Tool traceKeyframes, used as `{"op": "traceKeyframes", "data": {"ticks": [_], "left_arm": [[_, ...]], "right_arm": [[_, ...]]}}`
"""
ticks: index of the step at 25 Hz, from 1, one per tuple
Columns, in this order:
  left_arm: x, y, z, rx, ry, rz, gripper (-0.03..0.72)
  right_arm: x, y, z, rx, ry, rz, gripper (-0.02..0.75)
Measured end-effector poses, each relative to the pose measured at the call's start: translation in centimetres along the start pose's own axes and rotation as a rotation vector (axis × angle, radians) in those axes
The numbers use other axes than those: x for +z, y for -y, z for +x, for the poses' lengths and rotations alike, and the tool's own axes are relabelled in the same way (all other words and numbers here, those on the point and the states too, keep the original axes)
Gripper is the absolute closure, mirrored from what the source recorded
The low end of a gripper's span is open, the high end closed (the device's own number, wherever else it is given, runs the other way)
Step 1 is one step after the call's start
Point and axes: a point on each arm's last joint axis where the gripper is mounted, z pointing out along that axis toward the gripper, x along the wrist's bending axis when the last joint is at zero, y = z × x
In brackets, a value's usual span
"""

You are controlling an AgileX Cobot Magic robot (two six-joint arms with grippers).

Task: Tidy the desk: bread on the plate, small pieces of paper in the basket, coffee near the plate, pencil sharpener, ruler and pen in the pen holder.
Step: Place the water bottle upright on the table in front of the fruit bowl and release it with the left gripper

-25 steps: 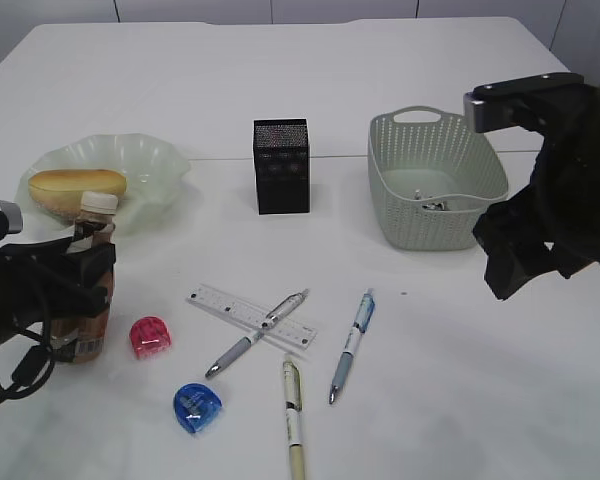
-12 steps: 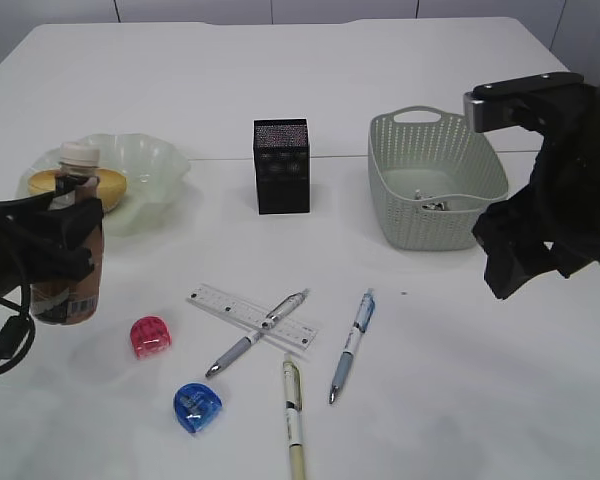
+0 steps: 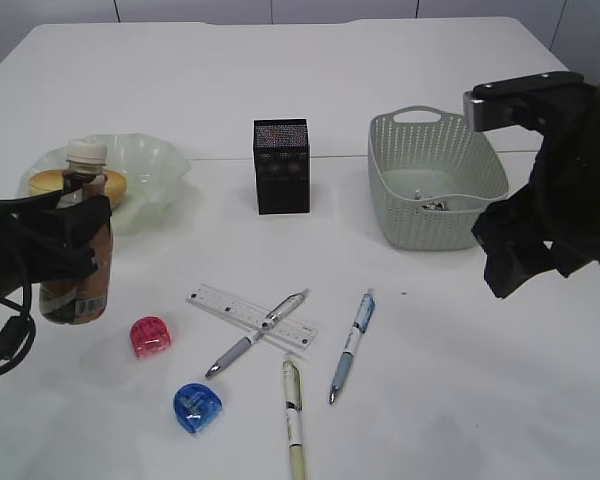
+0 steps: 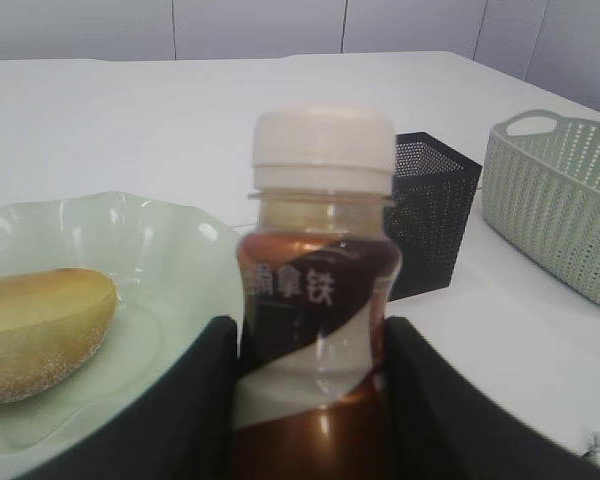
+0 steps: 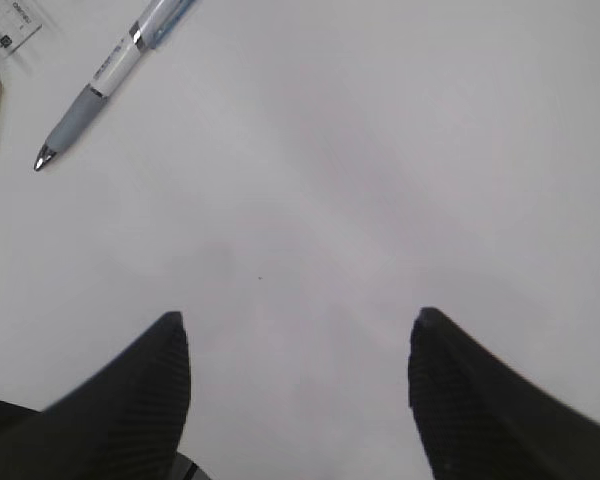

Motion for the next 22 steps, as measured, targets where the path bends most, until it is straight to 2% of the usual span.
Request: {"op": "traceKeyframes", "data": {"ticks": [11, 22], "left_arm": [[2.7, -3.0, -0.3, 0.06, 0.054, -0.119, 0.369], [8.0, -2.3, 0.2, 0.078, 0.076, -0.134, 0.369]], "right_arm": [[0.0, 0.0, 0.0, 0.0, 0.0, -0.002, 0.239], [0.0, -0.1, 0.0, -0.001, 0.001, -0.01, 0.239]]}}
